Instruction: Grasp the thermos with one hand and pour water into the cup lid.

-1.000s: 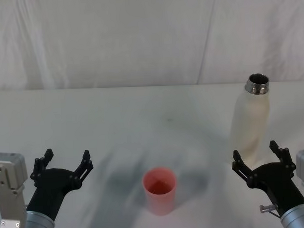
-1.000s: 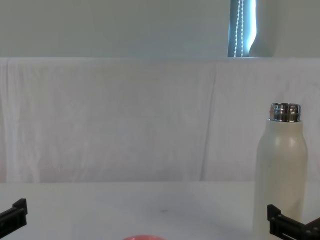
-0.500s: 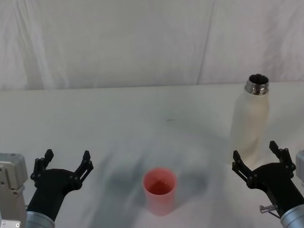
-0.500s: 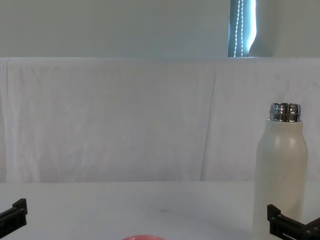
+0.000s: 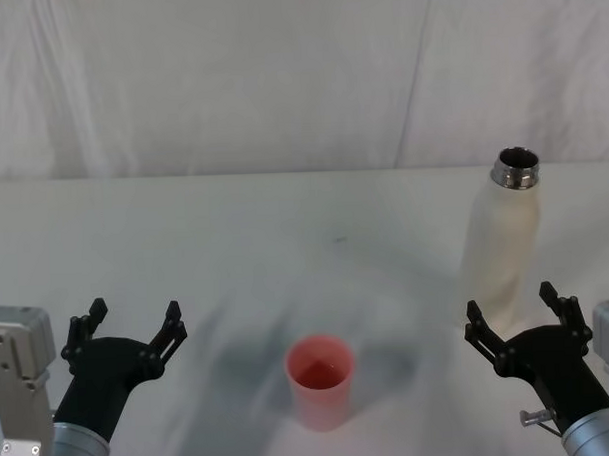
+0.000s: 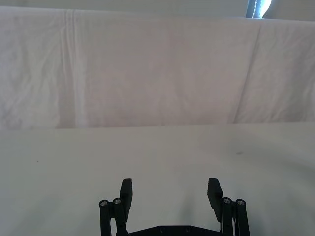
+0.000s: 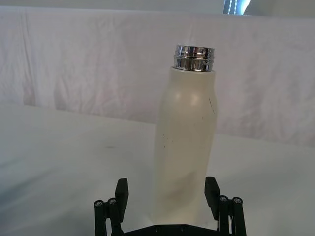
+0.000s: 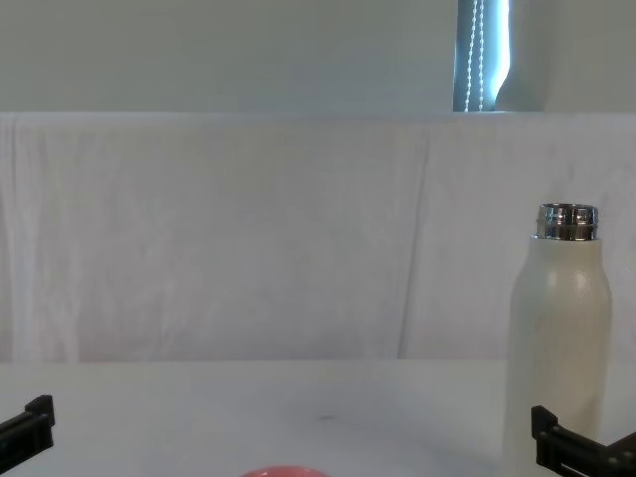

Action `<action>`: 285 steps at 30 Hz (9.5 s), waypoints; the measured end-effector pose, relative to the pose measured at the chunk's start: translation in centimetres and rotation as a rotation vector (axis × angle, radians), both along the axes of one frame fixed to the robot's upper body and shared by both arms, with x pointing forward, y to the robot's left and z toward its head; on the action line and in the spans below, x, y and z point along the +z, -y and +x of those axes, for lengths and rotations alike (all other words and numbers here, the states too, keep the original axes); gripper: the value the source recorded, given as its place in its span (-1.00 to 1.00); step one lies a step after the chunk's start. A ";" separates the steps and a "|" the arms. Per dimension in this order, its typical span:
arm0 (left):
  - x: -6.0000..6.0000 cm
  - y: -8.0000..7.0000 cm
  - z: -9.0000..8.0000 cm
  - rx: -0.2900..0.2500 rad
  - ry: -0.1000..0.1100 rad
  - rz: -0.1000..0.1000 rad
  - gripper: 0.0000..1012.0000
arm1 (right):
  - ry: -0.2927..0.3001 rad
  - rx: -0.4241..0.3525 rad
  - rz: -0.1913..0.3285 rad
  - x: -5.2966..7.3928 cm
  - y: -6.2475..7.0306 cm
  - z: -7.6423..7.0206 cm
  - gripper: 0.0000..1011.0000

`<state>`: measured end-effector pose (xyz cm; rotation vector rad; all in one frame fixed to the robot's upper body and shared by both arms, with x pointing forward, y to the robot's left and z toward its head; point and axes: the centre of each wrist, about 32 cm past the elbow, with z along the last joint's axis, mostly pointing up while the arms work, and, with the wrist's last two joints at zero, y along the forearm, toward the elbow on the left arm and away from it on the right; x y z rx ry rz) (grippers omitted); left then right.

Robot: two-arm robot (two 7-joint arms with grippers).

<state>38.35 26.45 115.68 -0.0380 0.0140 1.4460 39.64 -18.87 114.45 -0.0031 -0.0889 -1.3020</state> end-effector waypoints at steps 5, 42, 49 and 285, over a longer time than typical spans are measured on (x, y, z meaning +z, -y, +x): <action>0.0 0.0 0.0 0.000 0.000 0.000 0.98 | 0.000 0.000 0.000 0.0 0.0 0.0 0.98; 0.0 0.0 0.0 0.000 0.000 0.000 0.98 | 0.000 0.000 0.000 0.0 0.0 0.0 0.98; 0.0 0.0 0.0 0.000 0.000 0.000 0.98 | 0.000 0.000 0.000 0.0 0.0 0.0 0.98; 0.0 0.0 0.0 0.000 0.000 0.000 0.98 | -0.112 0.095 0.081 0.4 2.5 9.7 0.90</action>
